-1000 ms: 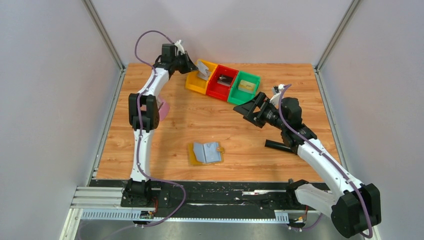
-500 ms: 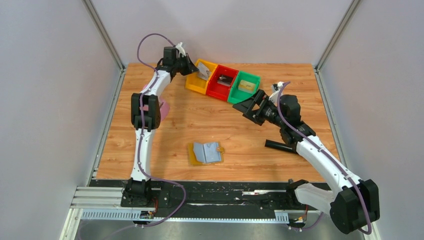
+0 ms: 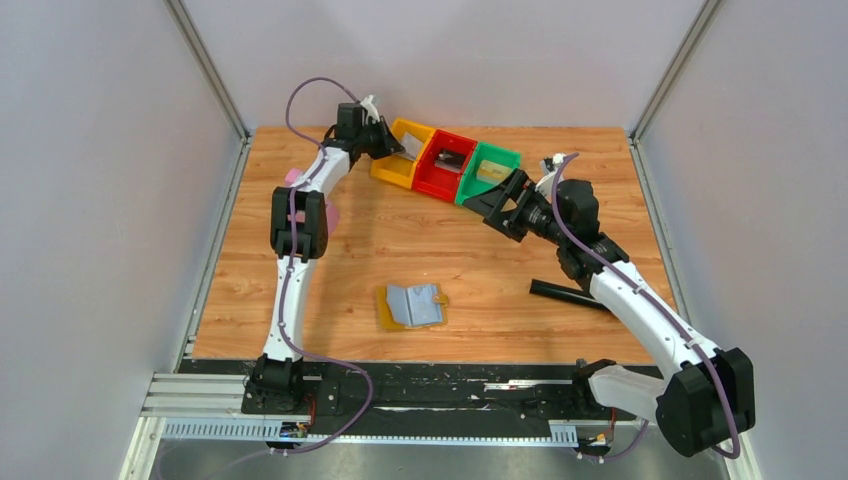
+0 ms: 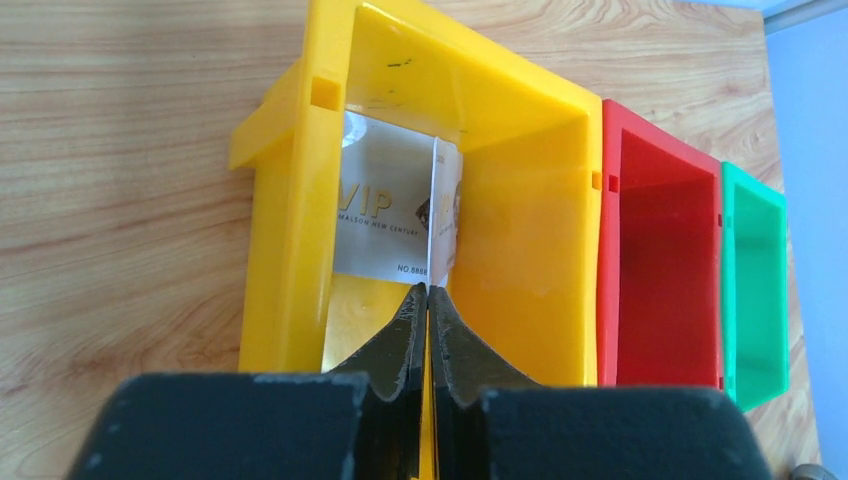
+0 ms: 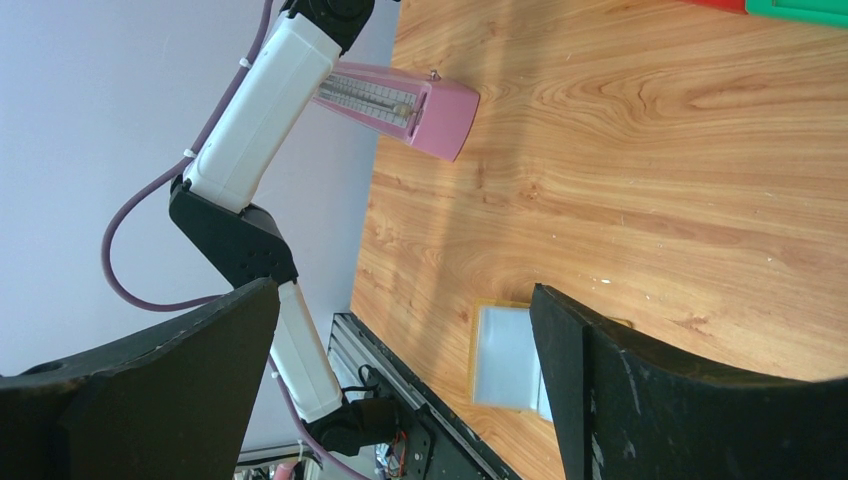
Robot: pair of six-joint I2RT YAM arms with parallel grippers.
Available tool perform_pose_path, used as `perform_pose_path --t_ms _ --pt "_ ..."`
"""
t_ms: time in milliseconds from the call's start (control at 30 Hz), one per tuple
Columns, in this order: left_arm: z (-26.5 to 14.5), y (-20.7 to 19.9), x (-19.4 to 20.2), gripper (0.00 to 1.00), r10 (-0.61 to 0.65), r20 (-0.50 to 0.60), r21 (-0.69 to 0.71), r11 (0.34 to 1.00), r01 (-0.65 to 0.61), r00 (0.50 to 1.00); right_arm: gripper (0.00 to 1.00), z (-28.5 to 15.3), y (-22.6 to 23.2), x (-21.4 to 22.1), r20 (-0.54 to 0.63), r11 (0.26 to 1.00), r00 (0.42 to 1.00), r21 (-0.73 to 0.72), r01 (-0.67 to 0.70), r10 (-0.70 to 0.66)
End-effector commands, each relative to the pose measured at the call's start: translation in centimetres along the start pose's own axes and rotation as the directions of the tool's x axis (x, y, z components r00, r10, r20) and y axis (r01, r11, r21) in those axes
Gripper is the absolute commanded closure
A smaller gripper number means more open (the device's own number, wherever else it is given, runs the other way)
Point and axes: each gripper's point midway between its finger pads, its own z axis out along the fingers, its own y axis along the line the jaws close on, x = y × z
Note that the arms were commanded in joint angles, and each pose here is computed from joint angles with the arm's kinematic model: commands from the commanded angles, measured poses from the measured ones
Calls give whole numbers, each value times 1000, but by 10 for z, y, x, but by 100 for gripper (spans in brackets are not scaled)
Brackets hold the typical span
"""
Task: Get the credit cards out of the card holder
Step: Place the credit card in the storage box.
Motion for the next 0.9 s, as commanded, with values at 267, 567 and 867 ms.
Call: perform_pose_path --t_ms 267,567,867 --pt "-1 -15 -37 82 50 108 5 999 -51 993 0 1 24 -17 38 997 998 -63 51 -49" --pt "-4 -22 -44 70 54 123 14 998 -56 991 0 0 28 -18 41 996 998 -73 56 -53" --pt "-22 -42 -64 67 83 156 17 996 -87 984 0 1 27 -15 24 996 999 -77 46 -45"
